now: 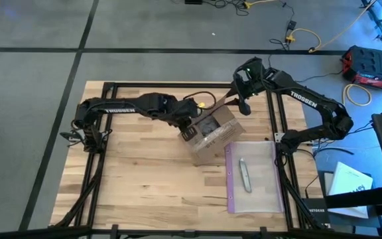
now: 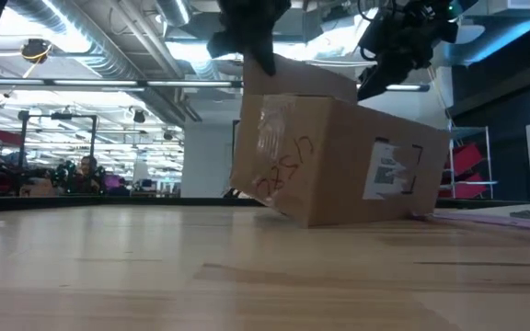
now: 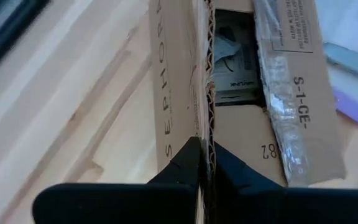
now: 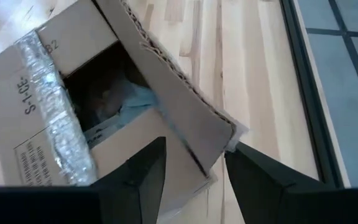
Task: Unpack boxes
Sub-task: Open the cardboard box using the cutter
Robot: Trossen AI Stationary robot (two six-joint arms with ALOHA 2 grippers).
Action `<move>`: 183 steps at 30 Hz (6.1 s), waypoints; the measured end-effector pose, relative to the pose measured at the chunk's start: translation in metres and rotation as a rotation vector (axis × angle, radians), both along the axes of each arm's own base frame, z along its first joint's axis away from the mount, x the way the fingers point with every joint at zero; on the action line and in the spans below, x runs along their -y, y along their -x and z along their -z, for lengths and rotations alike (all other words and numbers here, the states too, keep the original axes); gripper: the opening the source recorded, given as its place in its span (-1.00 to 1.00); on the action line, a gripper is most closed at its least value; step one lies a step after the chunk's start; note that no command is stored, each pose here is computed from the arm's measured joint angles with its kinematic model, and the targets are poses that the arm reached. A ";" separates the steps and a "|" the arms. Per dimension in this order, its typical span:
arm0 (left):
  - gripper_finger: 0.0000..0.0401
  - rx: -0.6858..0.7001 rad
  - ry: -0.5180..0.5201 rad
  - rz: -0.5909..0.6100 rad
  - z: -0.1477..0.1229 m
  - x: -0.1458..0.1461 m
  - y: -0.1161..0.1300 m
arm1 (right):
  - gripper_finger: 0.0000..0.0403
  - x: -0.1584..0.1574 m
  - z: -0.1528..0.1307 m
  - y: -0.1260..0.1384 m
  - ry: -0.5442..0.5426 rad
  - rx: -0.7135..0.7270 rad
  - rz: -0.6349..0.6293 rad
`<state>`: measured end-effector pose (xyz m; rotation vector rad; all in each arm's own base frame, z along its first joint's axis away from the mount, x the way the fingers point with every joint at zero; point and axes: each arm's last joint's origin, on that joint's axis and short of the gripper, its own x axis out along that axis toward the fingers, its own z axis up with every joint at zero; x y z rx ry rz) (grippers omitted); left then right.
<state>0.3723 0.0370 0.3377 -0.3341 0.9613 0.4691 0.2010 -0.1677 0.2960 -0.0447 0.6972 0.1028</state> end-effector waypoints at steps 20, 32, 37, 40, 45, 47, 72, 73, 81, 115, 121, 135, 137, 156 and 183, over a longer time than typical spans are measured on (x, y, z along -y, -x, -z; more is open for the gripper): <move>-1.00 0.287 0.370 -0.013 0.068 -0.077 0.037 | -0.25 -0.001 -0.028 -0.002 0.011 0.088 -0.050; -1.00 0.396 0.507 0.024 0.109 -0.095 0.050 | -0.25 -0.040 -0.036 -0.044 0.394 0.124 -0.222; -1.00 0.381 0.489 0.064 0.119 -0.097 0.056 | -0.16 -0.049 -0.040 -0.067 0.539 0.142 -0.096; -1.00 0.384 0.506 0.074 0.130 -0.098 0.060 | 0.00 -0.045 -0.028 -0.076 0.420 0.070 -0.039; -1.00 0.432 0.533 0.098 0.139 -0.098 0.063 | 0.37 -0.043 0.000 -0.089 0.317 -0.059 -0.043; -1.00 0.439 0.545 0.097 0.142 -0.097 0.064 | 0.48 -0.045 0.013 -0.095 0.308 -0.122 -0.088; -0.50 0.500 0.449 0.203 0.142 -0.100 0.063 | -0.28 -0.061 0.062 -0.126 0.422 -0.313 -0.220; -0.39 0.502 0.442 0.205 0.142 -0.101 0.064 | -0.28 -0.061 0.062 -0.126 0.423 -0.312 -0.220; 0.34 0.466 0.358 0.212 0.144 -0.120 0.076 | -0.27 -0.061 0.063 -0.127 0.429 -0.311 -0.212; 0.64 0.346 0.077 0.082 0.148 -0.135 0.083 | -0.79 -0.058 0.087 -0.137 0.377 -0.356 -0.222; 0.64 0.391 0.090 0.078 0.145 -0.127 0.076 | -0.98 -0.058 0.086 -0.135 0.342 -0.376 -0.190; 0.64 0.473 0.074 0.162 0.134 -0.103 0.057 | -0.76 -0.057 0.082 -0.136 0.312 -0.396 -0.091; 0.64 0.475 0.076 0.173 0.133 -0.100 0.055 | -0.62 -0.056 0.078 -0.138 0.314 -0.388 -0.079; 0.64 0.471 0.083 0.206 0.133 -0.089 0.051 | 0.18 -0.061 -0.005 -0.138 0.056 -0.403 -0.052; 0.64 0.424 0.025 0.258 0.145 -0.071 0.039 | 0.17 -0.067 0.051 -0.144 -0.368 -0.713 -0.161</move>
